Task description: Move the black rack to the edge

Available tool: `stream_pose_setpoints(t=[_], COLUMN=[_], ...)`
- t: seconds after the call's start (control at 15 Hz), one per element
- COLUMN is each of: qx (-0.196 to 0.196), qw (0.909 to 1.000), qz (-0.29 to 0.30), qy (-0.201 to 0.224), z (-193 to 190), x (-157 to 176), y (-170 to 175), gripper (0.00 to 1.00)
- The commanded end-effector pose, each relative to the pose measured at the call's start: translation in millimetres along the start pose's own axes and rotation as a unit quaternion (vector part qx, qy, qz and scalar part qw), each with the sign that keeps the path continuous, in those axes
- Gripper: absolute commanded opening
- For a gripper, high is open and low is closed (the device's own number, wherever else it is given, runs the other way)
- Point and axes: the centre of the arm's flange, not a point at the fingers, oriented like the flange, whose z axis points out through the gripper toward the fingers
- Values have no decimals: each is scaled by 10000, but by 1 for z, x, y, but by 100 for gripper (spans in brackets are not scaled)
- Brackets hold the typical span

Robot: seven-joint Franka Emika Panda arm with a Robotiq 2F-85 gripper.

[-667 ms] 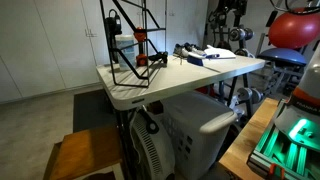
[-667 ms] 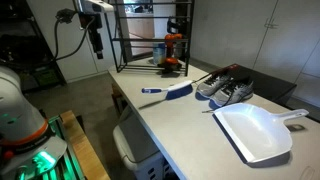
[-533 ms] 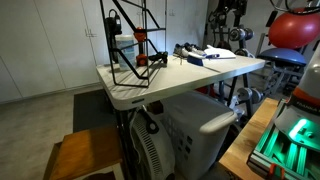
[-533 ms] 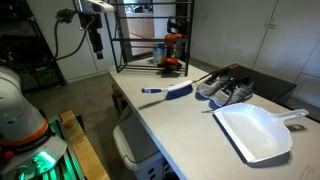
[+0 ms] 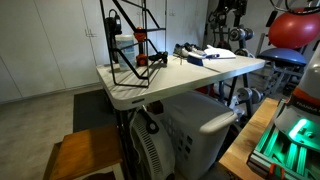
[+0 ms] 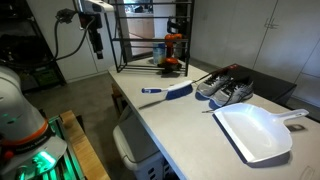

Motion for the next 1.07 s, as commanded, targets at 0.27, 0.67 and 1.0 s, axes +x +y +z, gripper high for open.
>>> stream_pose_setpoints(t=[0.27, 0.67, 1.0], qx=[-70, -10, 962], qw=[9993, 9869, 9794], qz=[-204, -1002, -615], qy=[295, 1268, 1667], z=[-3, -32, -40], x=[11, 79, 144], y=[-1, -12, -9], gripper=[100, 100, 100])
